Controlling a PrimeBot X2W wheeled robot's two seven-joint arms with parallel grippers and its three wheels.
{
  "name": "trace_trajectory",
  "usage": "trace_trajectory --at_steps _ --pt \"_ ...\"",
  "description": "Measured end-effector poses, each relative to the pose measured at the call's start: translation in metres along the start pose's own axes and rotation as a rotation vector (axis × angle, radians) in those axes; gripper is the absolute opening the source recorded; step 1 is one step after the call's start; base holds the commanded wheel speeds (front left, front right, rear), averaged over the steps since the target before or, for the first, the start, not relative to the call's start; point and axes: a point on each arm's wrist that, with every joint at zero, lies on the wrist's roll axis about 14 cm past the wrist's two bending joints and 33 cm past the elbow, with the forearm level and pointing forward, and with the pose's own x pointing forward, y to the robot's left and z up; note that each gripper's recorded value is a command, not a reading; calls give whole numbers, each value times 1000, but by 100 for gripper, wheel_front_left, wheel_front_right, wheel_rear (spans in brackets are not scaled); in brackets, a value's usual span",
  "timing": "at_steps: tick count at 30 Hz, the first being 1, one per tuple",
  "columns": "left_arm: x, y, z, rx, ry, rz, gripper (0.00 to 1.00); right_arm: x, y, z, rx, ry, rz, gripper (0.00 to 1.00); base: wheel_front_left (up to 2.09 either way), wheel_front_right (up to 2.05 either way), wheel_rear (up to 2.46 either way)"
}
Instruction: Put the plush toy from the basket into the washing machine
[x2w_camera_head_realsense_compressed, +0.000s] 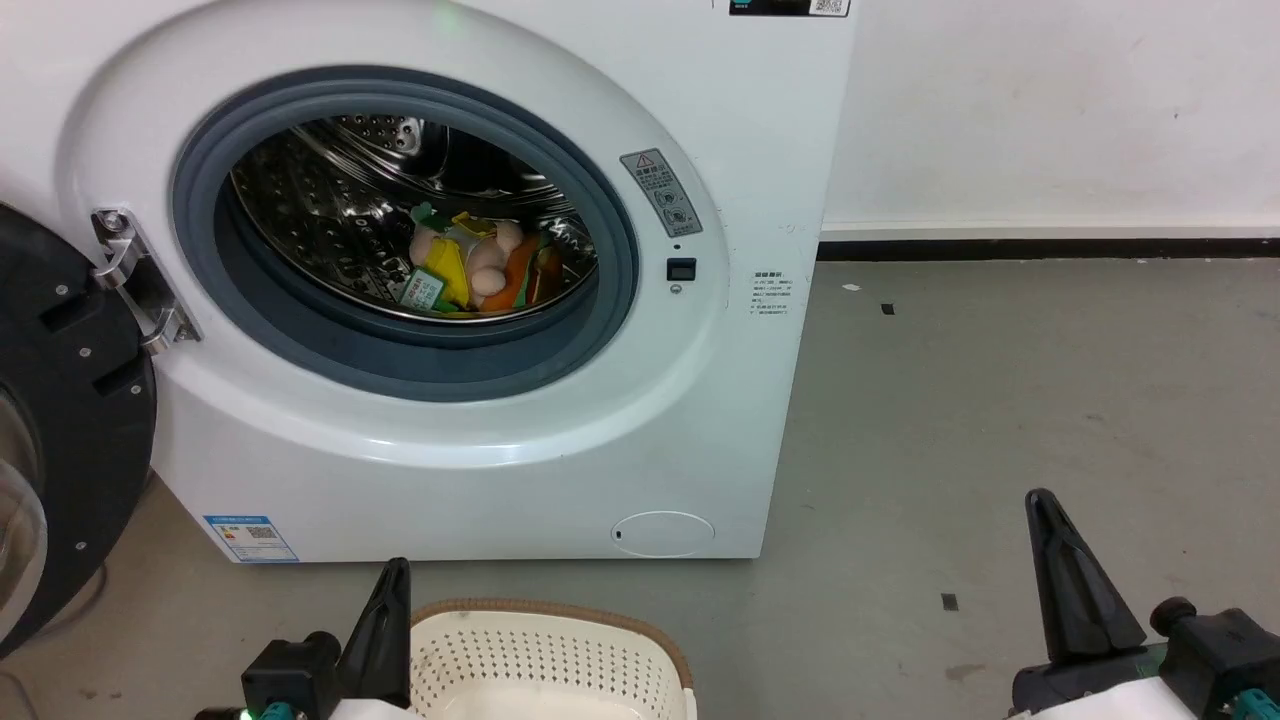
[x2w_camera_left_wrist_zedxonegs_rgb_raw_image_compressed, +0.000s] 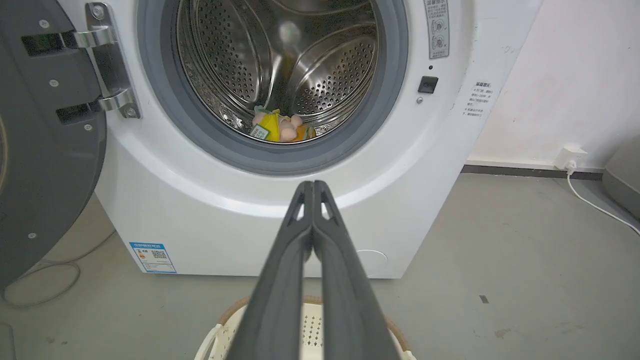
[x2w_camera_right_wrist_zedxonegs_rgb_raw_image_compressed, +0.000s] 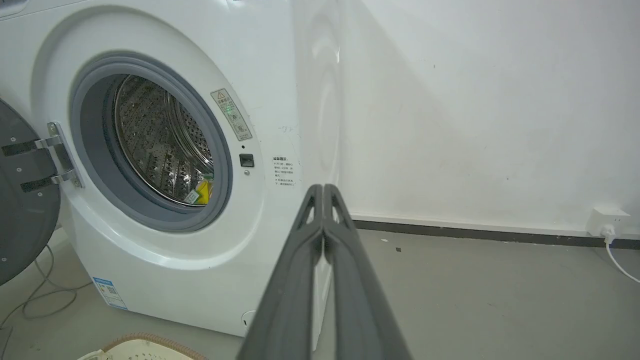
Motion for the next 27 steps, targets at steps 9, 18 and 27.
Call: trace_trajectory --at_steps 9,18,27 --pt "3 0 4 11 -2 1 0 2 0 -5 -6 26 2 0 0 0 0" --pt "5 -1 5 25 2 -3 0 3 0 -9 -14 49 4 0 0 0 0" --pt "6 -1 7 39 4 4 0 5 1 -11 -22 66 7 0 0 0 0"
